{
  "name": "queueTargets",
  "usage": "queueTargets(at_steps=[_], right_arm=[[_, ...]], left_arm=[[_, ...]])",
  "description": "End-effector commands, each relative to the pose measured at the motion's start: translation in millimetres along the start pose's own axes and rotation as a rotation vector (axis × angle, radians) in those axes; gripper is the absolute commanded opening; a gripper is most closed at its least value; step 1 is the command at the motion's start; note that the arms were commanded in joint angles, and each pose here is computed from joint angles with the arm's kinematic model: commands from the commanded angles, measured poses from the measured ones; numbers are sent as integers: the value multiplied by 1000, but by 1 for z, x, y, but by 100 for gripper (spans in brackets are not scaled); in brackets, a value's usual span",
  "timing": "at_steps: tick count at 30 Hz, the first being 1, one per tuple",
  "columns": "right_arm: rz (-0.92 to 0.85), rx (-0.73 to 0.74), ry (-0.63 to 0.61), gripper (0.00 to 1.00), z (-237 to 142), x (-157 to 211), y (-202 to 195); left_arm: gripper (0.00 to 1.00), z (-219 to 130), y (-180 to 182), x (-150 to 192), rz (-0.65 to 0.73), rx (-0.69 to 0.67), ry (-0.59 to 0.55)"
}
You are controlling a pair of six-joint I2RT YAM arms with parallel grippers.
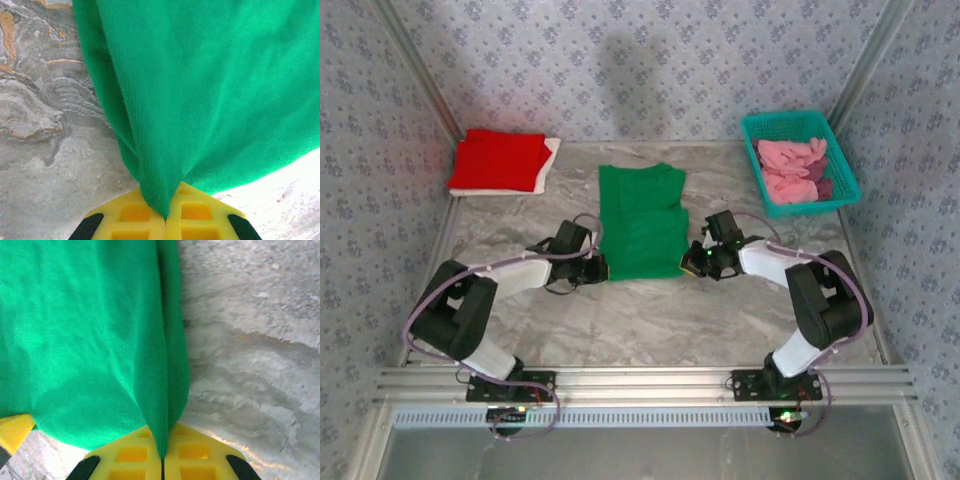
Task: Fold and stack the t-shirts
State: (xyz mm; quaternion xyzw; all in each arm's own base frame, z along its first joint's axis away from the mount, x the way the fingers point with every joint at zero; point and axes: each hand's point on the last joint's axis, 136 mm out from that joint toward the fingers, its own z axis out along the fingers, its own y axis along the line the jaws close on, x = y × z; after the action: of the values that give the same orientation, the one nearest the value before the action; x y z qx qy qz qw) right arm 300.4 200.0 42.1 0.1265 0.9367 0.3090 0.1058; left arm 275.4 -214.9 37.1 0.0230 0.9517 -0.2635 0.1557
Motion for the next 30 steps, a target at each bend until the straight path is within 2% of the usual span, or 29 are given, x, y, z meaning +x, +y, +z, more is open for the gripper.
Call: queueTargets(at_steps=[1,5,10,14,18,21,24,30], right_arm=[[-35,30,5,0,-6,11,-8],[-27,43,48,0,-3,37,-23],[-82,76,90,0,-9,86,-31],[-109,83,71,0,-28,116,-37],[-117,80,1,0,-53,117,-41],[-108,72,-28,0,-66,113,-39],[-118,53,-63,0,-77,98,-26],[-170,11,-154,0,-105,50,19]], left_arm=[[0,-7,8,8,-16,-33,2],[0,-3,15,31,-46,-32,45],[0,-11,12,72,-61,-23,82],[0,-33,1,101,-47,-41,97],[0,-55,-3,111,-50,-37,56],[0,-64,-5,108,-38,-23,27],[0,-72,-19,90,32,-20,-4],[0,-90,-58,29,98,47,-75]])
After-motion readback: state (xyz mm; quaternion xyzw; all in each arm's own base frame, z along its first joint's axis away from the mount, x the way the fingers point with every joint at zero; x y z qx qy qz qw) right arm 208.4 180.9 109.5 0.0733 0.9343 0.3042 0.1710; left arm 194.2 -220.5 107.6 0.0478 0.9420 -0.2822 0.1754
